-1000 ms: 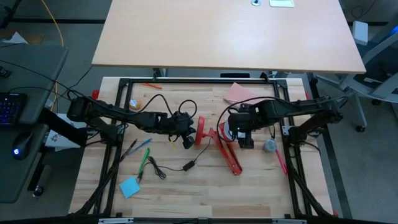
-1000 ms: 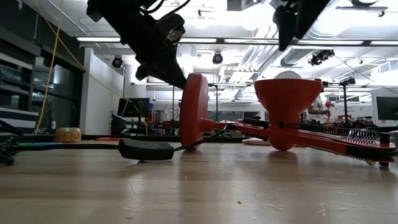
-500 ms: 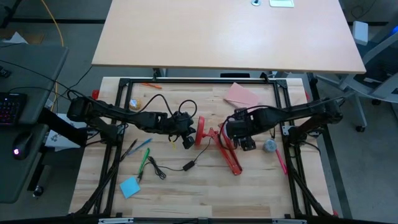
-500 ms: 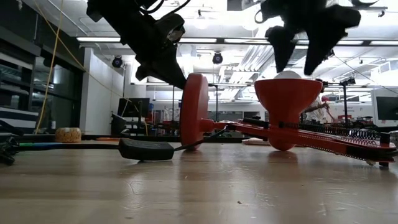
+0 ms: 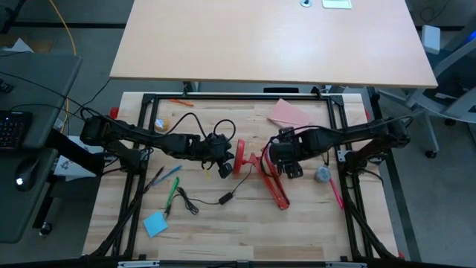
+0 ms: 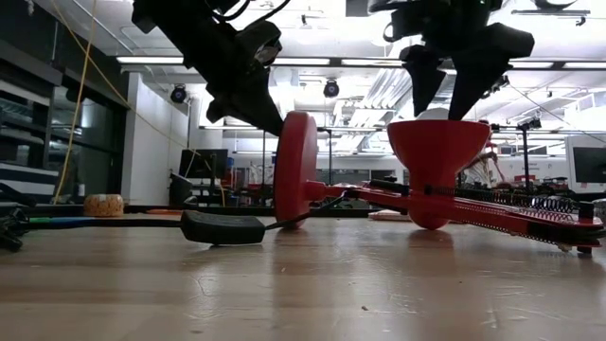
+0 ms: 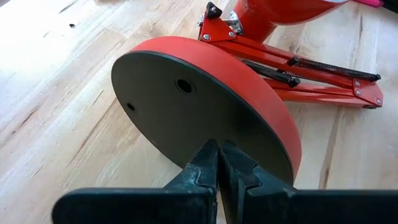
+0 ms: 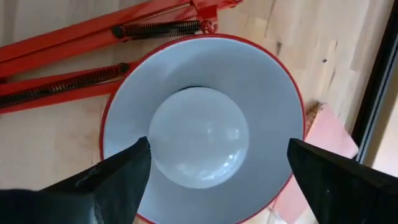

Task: Screw lightbulb
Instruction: Insert the white lightbulb into the red lamp

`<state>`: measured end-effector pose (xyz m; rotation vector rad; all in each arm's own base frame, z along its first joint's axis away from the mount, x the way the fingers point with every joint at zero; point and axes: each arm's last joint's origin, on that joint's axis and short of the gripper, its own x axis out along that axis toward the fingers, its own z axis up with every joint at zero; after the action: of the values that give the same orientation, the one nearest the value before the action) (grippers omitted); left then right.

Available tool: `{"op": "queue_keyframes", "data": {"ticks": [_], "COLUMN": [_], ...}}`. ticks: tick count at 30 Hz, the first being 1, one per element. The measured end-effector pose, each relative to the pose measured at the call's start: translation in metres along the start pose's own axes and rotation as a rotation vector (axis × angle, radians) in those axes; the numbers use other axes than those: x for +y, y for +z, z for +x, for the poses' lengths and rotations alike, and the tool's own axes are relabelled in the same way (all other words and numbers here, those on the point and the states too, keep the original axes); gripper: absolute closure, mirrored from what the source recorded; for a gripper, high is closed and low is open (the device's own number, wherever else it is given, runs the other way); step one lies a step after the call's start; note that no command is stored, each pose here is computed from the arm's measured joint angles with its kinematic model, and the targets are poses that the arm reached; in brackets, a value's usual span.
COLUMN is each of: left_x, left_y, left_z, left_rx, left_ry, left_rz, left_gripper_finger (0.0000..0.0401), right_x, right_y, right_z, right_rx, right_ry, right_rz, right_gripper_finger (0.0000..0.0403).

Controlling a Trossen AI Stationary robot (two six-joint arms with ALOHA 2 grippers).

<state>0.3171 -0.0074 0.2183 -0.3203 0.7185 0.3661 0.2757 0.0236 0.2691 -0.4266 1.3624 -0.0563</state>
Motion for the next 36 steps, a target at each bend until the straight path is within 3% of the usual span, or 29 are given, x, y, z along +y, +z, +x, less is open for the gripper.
{"op": "queue_keyframes", "data": {"ticks": [6, 26, 36], "left_x": [0.000, 0.000, 0.000], "left_y": [0.000, 0.000, 0.000], "left_z": [0.000, 0.000, 0.000], "left_rx": [0.000, 0.001, 0.001], "left_ry": [-0.001, -0.002, -0.002], "left_rz": [0.000, 0.000, 0.000], "left_gripper_finger": [0.0401, 0.0401, 0.0401], "right_x": [-0.001, 0.002, 0.002], "right_y": [0.000, 0.005, 0.004], "right_z": [0.001, 0.013, 0.013], "right_rx": [-0.009, 0.035, 0.046], "right_ry": [0.075, 0.088, 0.082], "right_rz": [0.012, 0.031, 0.094], "right_gripper_finger": [0.0045, 0.0049, 0.0137]}}
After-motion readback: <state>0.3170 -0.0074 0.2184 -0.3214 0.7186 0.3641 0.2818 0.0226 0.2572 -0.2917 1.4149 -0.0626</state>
